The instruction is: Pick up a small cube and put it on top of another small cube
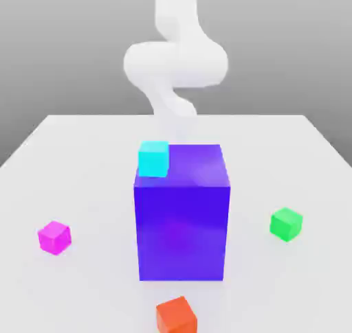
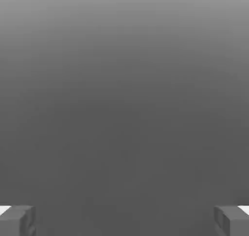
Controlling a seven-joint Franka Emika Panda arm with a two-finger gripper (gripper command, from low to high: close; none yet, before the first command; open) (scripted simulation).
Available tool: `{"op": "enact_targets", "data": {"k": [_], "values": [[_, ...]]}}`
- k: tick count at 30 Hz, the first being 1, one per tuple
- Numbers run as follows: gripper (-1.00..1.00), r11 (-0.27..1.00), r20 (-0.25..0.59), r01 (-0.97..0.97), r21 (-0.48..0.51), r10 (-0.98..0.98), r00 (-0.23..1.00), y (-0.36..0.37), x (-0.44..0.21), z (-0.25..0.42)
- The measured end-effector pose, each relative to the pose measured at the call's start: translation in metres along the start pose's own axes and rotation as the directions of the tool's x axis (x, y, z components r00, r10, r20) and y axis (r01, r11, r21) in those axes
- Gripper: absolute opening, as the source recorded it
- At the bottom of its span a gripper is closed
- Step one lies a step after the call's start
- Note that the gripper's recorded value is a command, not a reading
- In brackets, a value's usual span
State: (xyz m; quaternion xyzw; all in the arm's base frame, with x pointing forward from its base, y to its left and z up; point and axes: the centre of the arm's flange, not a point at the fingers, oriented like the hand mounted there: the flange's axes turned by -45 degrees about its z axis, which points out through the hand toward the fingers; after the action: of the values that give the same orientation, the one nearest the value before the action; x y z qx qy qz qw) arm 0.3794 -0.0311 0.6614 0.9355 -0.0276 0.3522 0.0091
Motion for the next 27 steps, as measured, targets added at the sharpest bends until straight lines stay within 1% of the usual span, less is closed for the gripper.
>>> {"op": "enact_targets", "data": {"k": [4, 8, 13, 17, 18, 21, 27], "values": [[0.0, 0.997, 0.14, -0.054, -0.063, 0.063, 0.988, 0.058, -0.032, 0.097], [0.0, 0.987, 0.265, -0.107, -0.117, 0.135, 0.955, 0.116, -0.086, 0.173], [0.0, 0.968, 0.408, -0.177, -0.178, 0.236, 0.882, 0.18, -0.18, 0.243], [0.0, 0.947, 0.509, -0.235, -0.221, 0.317, 0.8, 0.218, -0.27, 0.278], [0.0, 0.935, 0.529, -0.261, -0.241, 0.352, 0.772, 0.231, -0.297, 0.281], [0.0, 0.919, 0.588, -0.294, -0.262, 0.393, 0.706, 0.241, -0.361, 0.294], [0.0, 0.917, 0.604, -0.296, -0.266, 0.398, 0.69, 0.243, -0.41, 0.336]]}}
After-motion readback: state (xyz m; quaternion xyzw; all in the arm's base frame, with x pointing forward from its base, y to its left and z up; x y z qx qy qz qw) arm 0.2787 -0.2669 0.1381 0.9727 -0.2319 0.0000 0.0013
